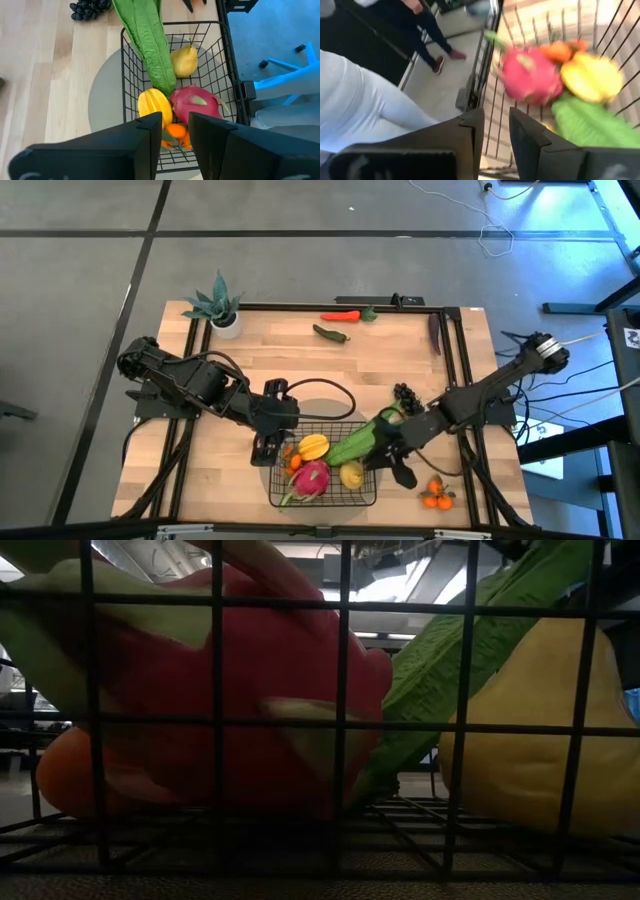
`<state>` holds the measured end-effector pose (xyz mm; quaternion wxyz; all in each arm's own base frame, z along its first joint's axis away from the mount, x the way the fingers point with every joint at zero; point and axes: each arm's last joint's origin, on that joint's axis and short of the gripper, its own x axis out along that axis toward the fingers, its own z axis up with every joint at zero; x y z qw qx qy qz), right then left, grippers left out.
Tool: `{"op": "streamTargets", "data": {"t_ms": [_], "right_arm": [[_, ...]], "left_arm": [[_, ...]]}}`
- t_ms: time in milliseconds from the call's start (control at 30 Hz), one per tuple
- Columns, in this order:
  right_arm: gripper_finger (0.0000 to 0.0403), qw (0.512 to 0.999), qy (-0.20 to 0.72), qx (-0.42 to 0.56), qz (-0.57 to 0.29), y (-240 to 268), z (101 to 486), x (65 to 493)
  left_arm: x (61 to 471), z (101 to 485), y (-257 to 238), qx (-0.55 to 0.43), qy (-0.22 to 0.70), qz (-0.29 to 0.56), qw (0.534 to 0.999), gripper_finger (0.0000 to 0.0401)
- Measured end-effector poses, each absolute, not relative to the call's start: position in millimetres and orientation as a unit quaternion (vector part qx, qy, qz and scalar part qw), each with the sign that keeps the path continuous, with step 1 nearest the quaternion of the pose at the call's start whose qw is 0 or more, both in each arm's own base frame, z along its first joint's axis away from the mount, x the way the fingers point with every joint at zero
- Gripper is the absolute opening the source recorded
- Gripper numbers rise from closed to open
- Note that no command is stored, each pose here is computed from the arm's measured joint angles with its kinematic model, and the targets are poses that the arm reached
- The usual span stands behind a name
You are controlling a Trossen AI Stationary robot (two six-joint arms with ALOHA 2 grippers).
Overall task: Build produce basket
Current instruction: Put the bunch of grapes into the black mesh basket
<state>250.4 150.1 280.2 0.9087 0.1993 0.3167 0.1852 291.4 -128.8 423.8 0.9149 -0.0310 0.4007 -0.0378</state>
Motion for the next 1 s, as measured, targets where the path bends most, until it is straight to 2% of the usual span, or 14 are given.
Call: {"op": "streamTargets", "data": {"t_ms": [267, 467, 567, 767, 1000], "right_arm": [[0.0080, 0.959, 0.209, 0.138, 0.133, 130, 318, 229], [0.0080, 0.982, 0.167, 0.082, 0.028, 111, 332, 215], [0.0080, 0.981, 0.169, 0.090, -0.025, 99, 334, 210], [0.0080, 0.954, 0.247, 0.131, -0.105, 75, 341, 194], [0.0080, 0.862, 0.360, 0.258, -0.245, 51, 357, 168]], "left_arm": [[292, 424, -126, -0.016, 0.391, -0.002, 0.920, 0.0084], [293, 421, -115, -0.008, 0.404, 0.028, 0.914, 0.0084], [294, 420, -107, -0.010, 0.410, 0.049, 0.911, 0.0084], [300, 420, -89, -0.008, 0.410, 0.073, 0.909, 0.0084], [308, 420, -58, -0.022, 0.410, 0.115, 0.905, 0.0084]]}}
